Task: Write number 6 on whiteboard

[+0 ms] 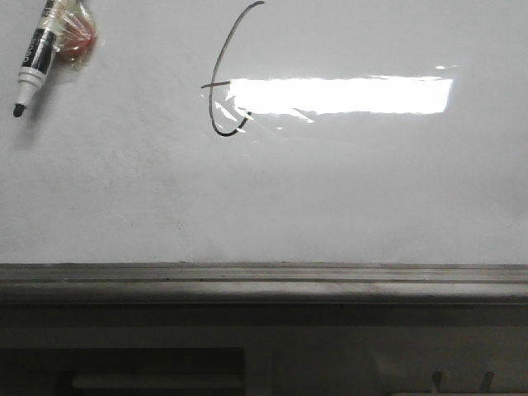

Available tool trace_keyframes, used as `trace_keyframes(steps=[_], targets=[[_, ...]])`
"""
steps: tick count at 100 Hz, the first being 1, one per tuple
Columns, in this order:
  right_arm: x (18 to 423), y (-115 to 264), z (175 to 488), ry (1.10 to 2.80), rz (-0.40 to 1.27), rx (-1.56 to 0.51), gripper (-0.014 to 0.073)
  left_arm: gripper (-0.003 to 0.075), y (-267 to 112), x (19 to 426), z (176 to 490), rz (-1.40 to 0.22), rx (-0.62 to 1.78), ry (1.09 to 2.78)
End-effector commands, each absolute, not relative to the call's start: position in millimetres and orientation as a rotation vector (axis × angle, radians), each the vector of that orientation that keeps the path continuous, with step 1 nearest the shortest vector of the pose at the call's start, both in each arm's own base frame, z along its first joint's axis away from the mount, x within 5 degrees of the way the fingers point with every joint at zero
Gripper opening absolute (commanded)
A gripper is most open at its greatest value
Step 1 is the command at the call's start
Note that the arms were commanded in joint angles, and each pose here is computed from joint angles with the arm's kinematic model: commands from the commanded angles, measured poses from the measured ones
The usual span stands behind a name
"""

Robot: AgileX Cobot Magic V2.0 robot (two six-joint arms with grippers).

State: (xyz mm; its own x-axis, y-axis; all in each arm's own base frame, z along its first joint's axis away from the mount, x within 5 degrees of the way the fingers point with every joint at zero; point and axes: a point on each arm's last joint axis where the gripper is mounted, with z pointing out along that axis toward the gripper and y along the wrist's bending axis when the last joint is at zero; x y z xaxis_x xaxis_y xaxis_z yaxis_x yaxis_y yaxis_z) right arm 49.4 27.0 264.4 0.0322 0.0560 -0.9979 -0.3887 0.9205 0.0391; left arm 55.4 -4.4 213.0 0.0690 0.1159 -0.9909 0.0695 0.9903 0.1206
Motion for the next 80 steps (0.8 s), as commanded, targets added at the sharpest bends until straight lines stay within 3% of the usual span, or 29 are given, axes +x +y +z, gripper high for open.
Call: trace_keyframes(steps=[1, 74, 80], targets=[[50.4, 22.9, 275.2, 1.456, 0.320, -0.223, -0.0071, -0.0020, -4.2, 54.6, 204.9, 0.010, 0.123, 1.449], [50.4, 22.9, 275.2, 1.456, 0.320, -0.223, -0.0071, -0.0020, -4.2, 54.6, 204.9, 0.010, 0.123, 1.449], [50.7, 22.2, 274.4, 1.453, 0.248, -0.274, -0.0071, -0.0020, -4.2, 54.6, 204.9, 0.010, 0.123, 1.449]])
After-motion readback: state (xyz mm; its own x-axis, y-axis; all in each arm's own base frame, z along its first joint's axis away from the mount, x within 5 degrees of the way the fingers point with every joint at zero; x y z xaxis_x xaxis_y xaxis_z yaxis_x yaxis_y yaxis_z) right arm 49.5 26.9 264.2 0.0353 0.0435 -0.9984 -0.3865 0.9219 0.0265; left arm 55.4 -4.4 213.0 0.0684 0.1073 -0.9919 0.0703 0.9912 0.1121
